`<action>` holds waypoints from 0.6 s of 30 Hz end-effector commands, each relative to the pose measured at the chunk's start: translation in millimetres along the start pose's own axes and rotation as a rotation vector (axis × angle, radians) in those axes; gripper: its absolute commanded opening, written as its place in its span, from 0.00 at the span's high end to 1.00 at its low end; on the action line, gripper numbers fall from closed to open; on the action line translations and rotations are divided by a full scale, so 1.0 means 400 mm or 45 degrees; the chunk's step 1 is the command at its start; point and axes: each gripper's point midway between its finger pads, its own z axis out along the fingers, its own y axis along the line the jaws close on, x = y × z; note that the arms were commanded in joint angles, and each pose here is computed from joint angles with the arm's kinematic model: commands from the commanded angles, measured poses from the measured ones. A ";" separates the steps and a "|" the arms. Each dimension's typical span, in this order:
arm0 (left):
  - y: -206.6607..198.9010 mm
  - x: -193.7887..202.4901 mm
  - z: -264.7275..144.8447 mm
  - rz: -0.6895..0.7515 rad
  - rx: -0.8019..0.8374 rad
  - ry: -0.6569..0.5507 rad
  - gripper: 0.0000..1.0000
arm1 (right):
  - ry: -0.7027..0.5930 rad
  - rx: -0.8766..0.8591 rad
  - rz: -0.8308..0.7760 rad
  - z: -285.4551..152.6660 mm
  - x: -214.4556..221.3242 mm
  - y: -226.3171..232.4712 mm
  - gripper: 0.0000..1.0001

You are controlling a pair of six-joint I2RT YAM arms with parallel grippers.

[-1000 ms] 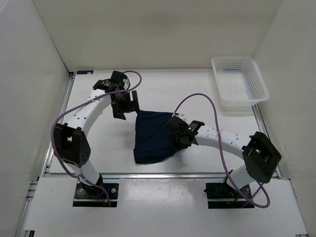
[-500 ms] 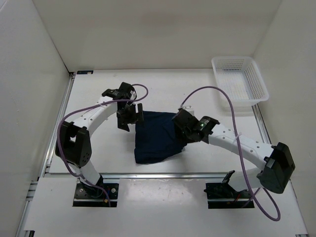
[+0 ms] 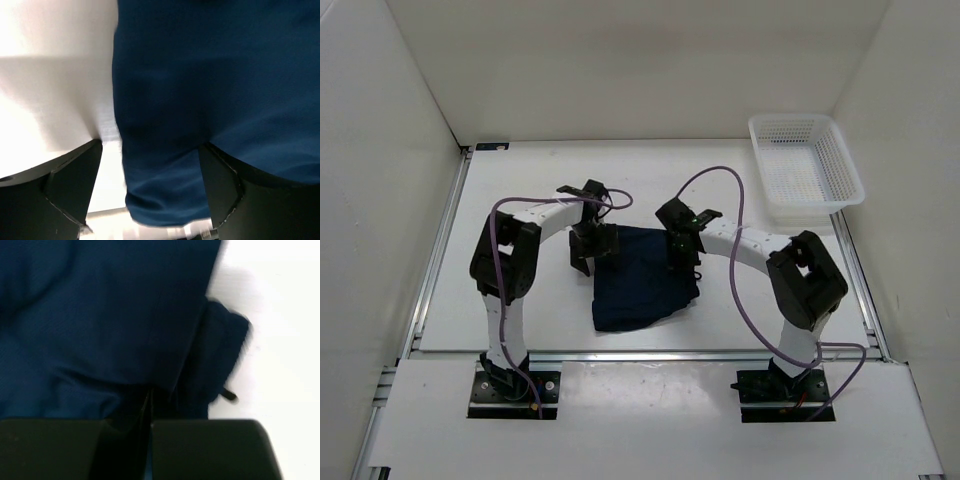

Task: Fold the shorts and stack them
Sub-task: Fold the shorts

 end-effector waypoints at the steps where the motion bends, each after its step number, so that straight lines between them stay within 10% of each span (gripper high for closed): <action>1: -0.023 -0.075 0.012 0.046 0.012 -0.106 0.11 | 0.031 -0.022 -0.031 0.062 0.016 0.014 1.00; 13: -0.083 -0.237 -0.065 0.086 0.009 -0.224 0.12 | -0.100 0.036 0.031 0.057 -0.182 -0.014 1.00; 14: -0.078 -0.249 -0.095 0.089 0.008 -0.255 0.12 | -0.136 0.032 0.036 0.028 -0.202 -0.012 0.95; 18: -0.078 -0.267 -0.277 0.088 0.034 -0.423 0.11 | -0.345 0.008 0.038 -0.173 -0.283 -0.019 0.21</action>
